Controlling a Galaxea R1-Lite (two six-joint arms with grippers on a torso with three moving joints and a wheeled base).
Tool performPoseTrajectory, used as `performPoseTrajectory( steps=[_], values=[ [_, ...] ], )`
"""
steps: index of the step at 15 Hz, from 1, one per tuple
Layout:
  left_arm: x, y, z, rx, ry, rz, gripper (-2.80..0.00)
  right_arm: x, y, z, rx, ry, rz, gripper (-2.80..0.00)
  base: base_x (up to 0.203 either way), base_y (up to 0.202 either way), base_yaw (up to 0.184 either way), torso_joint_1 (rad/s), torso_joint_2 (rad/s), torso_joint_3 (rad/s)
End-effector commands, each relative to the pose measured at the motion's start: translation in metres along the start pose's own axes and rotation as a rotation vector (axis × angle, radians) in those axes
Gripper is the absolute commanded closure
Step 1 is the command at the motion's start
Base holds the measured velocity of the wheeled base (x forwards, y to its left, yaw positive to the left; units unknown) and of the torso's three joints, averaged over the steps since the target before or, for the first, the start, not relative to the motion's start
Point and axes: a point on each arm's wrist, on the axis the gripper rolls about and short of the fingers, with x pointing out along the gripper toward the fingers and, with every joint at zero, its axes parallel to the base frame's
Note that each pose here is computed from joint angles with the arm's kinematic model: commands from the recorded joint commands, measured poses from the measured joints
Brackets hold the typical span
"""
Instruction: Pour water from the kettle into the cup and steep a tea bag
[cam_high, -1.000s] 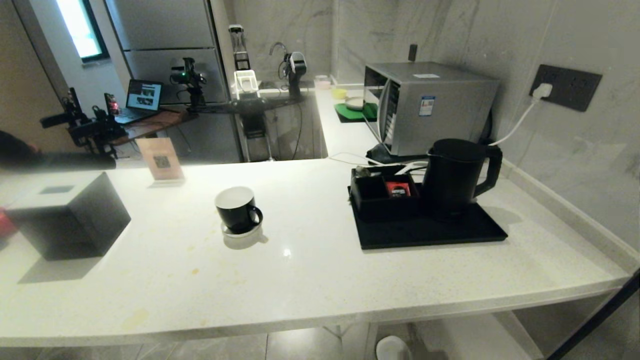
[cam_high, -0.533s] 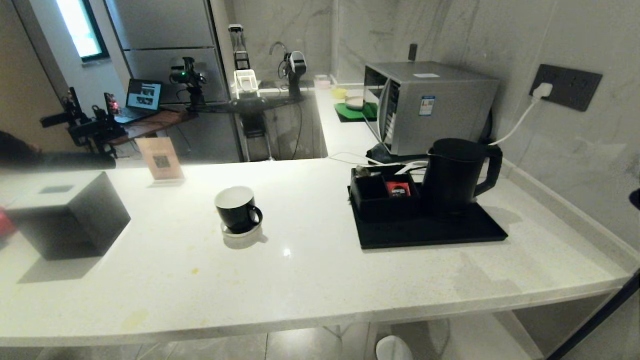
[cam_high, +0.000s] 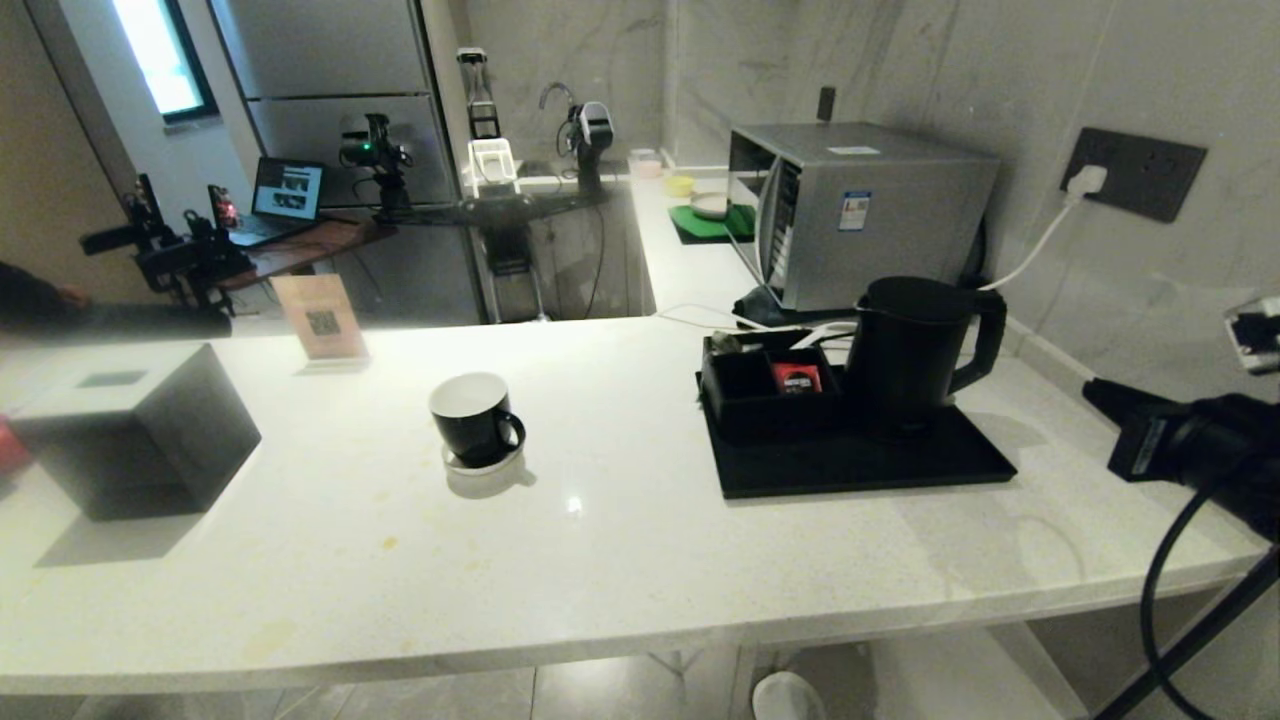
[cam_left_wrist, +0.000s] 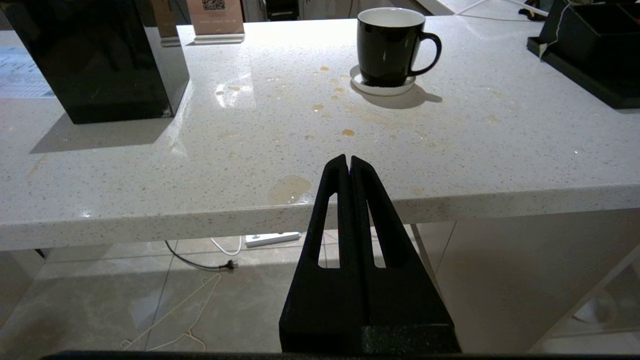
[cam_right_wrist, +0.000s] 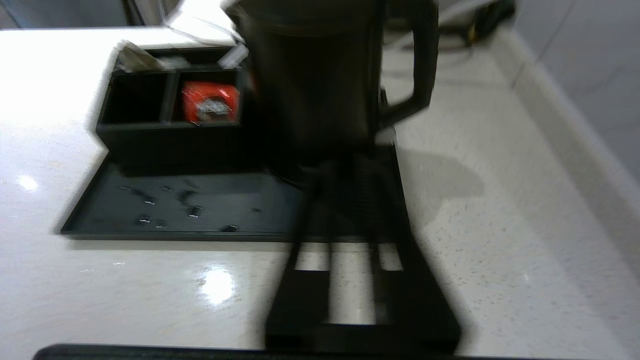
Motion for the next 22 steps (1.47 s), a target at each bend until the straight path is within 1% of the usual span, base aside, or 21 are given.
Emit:
performPoseTrajectory(
  steps=[1,3,7,13,17,20,22],
  values=[
    [0.0,0.0,0.0,-0.001,-0.001,0.001,0.0,0.033,-0.007,-0.032,0.009,0.103,-0.018,-2.8,0.0,0.0,0.0,0.0,0.0,0.0],
    [0.0,0.0,0.0,-0.001,-0.001,0.001,0.0,0.046,-0.013,-0.042,0.01,0.112,-0.037,-2.8,0.0,0.0,0.0,0.0,0.0,0.0],
    [0.0,0.0,0.0,-0.001,-0.001,0.001,0.0,0.077,-0.025,-0.052,0.006,0.097,-0.066,-2.8,0.0,0.0,0.0,0.0,0.0,0.0],
    [0.0,0.0,0.0,-0.001,-0.001,0.001,0.0,0.117,-0.034,-0.048,-0.005,0.0,-0.078,-2.8,0.0,0.0,0.0,0.0,0.0,0.0],
    [0.0,0.0,0.0,-0.001,-0.001,0.001,0.0,0.132,-0.049,-0.051,-0.03,-0.029,-0.116,-2.8,0.0,0.0,0.0,0.0,0.0,0.0],
    [0.0,0.0,0.0,-0.001,-0.001,0.001,0.0,0.144,-0.061,-0.047,-0.034,-0.061,-0.141,-2.8,0.0,0.0,0.0,0.0,0.0,0.0],
    [0.0,0.0,0.0,-0.001,-0.001,0.001,0.0,0.151,-0.064,-0.045,-0.037,-0.079,-0.146,-2.8,0.0,0.0,0.0,0.0,0.0,0.0]
  ],
)
